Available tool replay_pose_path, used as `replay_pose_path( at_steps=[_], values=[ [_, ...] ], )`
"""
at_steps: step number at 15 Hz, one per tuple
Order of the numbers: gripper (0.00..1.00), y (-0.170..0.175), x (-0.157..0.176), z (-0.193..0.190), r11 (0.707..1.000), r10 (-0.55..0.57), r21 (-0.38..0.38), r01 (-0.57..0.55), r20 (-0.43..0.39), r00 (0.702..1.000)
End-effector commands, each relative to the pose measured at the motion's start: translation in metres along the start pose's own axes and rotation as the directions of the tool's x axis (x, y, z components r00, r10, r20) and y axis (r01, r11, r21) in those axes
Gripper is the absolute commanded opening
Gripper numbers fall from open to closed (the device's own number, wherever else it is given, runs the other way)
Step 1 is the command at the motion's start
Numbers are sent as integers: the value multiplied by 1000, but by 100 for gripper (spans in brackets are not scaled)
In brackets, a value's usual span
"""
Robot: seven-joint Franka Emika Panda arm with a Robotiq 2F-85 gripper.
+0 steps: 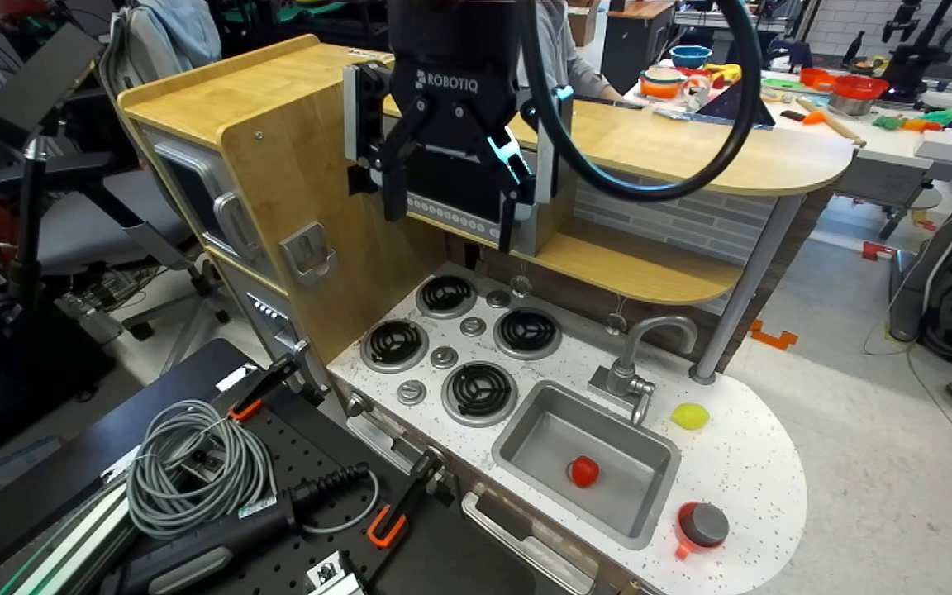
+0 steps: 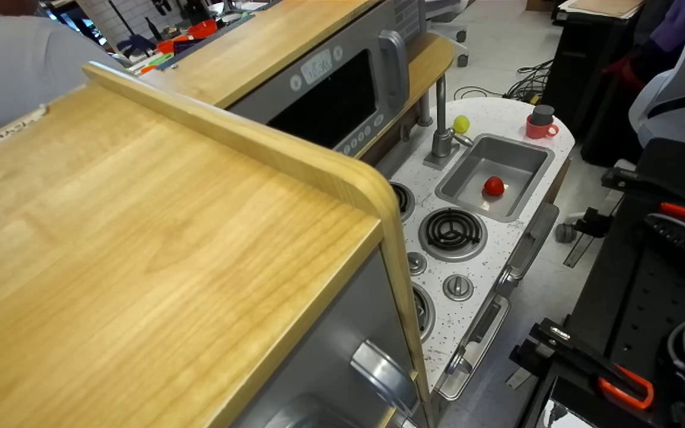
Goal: Remove the orange plush from the sink, put it on the stove, then put it back in the sink
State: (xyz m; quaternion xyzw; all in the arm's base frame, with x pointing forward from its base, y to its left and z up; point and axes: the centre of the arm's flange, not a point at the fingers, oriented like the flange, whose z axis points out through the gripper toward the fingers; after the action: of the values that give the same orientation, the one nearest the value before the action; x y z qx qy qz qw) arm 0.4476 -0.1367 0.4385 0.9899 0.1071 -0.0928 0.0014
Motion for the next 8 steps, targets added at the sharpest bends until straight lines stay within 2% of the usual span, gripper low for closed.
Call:
replay_pose_path(
  at_steps=[1,8],
  values=[
    [100,0,0,0,1000,0,0,0,0,1000],
    [100,1,2,-1,999,14,-30,-15,-26,1000]
  ],
)
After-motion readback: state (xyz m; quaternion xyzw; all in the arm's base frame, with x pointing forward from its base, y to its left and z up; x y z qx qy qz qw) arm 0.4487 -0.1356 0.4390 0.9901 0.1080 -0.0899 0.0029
